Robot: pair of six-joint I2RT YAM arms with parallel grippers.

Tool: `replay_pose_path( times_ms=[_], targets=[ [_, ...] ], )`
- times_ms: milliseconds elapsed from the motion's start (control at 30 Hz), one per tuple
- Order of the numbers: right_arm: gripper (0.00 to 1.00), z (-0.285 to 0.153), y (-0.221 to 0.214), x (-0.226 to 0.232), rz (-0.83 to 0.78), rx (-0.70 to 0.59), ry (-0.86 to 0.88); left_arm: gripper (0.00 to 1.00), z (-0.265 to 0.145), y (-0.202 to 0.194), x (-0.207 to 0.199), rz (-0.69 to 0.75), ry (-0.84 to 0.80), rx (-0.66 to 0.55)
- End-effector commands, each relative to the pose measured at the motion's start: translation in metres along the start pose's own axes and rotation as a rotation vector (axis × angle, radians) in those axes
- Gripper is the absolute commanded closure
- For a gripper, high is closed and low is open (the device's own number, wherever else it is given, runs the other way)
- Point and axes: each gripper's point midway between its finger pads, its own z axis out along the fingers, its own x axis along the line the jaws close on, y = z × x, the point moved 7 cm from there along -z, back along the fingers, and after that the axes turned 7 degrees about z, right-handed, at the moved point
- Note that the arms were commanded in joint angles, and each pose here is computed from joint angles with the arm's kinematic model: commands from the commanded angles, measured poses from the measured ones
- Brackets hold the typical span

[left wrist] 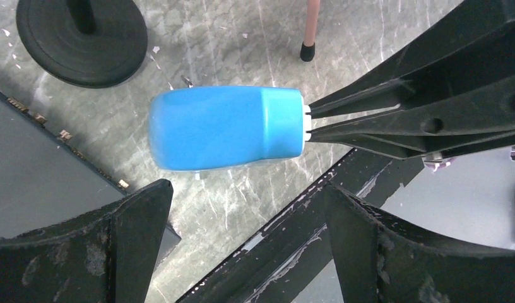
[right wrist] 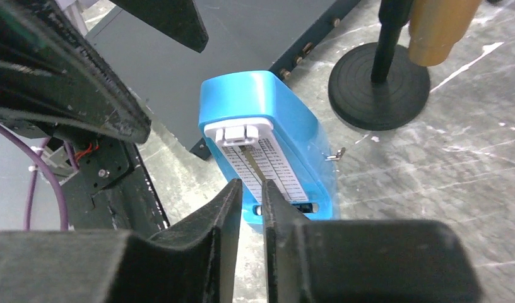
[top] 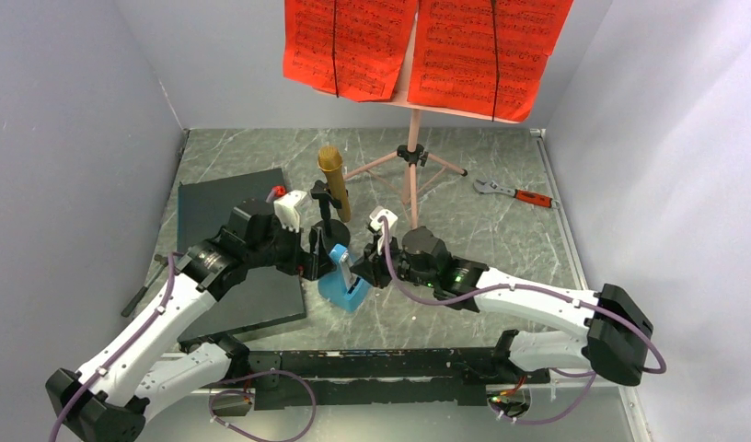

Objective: Pack up the instrument practice props

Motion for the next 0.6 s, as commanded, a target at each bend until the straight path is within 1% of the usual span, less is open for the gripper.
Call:
replay_pose_path(
  times_ms=[0, 100, 200, 267, 433, 567],
  targets=[
    [0.73, -0.016, 0.028, 0.007, -0.006, -0.085, -0.027, 0.06, -0.009, 0.008, 0.001, 0.05, 0.032, -0.071],
    [0.55, -0.026, 0.029, 0.003, 0.007, -0.076, -0.084, 0.06, -0.014, 0.008, 0.004, 0.061, 0.065, -0.113],
    [0.39, -0.038, 0.03, -0.005, 0.028, -0.079, -0.187, 0.06, -0.019, 0.007, 0.007, 0.076, 0.101, -0.161],
    [0.24, -0.048, 0.032, -0.009, 0.042, -0.091, -0.242, 0.06, -0.022, 0.007, 0.01, 0.09, 0.127, -0.186],
    [0.01, -0.08, 0.039, -0.024, 0.101, -0.163, -0.445, 0.06, -0.028, 0.005, 0.019, 0.125, 0.204, -0.23],
    [0.0, -0.102, 0.041, -0.039, 0.16, -0.192, -0.627, 0.06, -0.031, 0.003, 0.027, 0.144, 0.265, -0.26]
  ],
)
